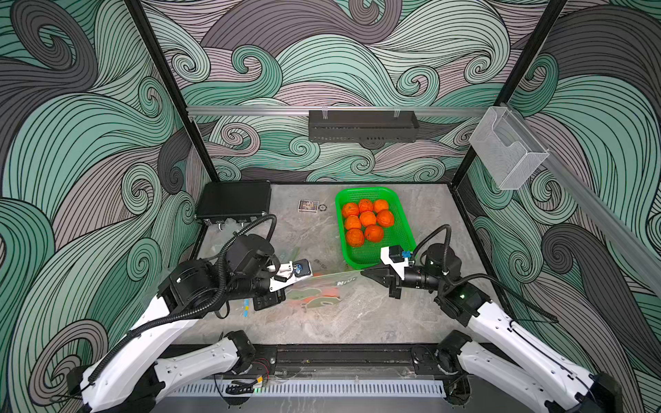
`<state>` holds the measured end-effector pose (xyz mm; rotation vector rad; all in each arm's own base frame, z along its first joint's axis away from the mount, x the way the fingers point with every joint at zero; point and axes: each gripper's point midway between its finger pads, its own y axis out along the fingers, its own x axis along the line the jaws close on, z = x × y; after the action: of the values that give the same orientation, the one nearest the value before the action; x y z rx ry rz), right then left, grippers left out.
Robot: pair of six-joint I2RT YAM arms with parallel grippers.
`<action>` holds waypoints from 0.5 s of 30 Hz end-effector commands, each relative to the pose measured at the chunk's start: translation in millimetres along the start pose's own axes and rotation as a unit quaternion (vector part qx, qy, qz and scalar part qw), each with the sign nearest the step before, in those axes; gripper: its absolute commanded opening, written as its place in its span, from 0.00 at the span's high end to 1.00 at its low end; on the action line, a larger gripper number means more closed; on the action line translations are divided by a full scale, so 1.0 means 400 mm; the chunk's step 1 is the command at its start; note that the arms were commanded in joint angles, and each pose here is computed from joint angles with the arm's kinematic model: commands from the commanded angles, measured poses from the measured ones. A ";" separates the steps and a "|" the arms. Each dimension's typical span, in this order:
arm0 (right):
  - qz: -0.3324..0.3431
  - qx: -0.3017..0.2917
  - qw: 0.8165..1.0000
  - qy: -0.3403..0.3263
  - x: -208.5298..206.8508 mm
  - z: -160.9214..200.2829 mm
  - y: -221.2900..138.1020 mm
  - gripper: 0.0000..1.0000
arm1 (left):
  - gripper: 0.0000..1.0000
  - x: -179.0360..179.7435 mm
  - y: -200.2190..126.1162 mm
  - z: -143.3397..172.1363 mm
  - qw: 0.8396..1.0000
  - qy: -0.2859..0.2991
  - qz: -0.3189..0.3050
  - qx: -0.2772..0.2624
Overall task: Open the zip-top bag and take out the orange
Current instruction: Unzip the zipper on the zipper food storage bag.
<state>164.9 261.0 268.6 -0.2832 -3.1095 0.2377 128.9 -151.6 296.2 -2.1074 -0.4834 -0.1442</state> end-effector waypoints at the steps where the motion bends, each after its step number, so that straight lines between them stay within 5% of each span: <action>1: 0.044 0.003 0.999 0.007 -0.043 0.008 -0.013 1.00 | 0.97 -0.014 -0.031 0.093 0.998 -0.007 -0.009 0.064; 3: 0.040 0.001 0.999 0.007 -0.043 0.006 -0.011 1.00 | 0.91 -0.015 -0.029 0.089 0.998 -0.007 -0.008 0.059; 5: 0.027 -0.001 1.000 0.003 -0.033 0.003 -0.008 1.00 | 0.59 -0.017 -0.016 0.072 0.999 -0.009 -0.001 0.046; 7: 0.003 -0.008 1.000 -0.003 -0.013 -0.006 -0.002 1.00 | 0.40 -0.034 -0.005 0.020 0.999 -0.012 0.033 0.010; 12: -0.029 -0.012 0.998 -0.046 0.029 -0.014 0.013 1.00 | 0.18 0.007 -0.048 -0.138 0.995 0.002 0.030 -0.095; 15: -0.038 -0.014 0.998 -0.057 0.043 -0.016 0.014 1.00 | 0.17 0.028 -0.074 -0.224 0.990 -0.001 0.040 -0.134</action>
<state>156.9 268.2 267.8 -0.2116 -3.1658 0.2437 129.4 -182.2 333.9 -2.2386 -0.4119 -0.1386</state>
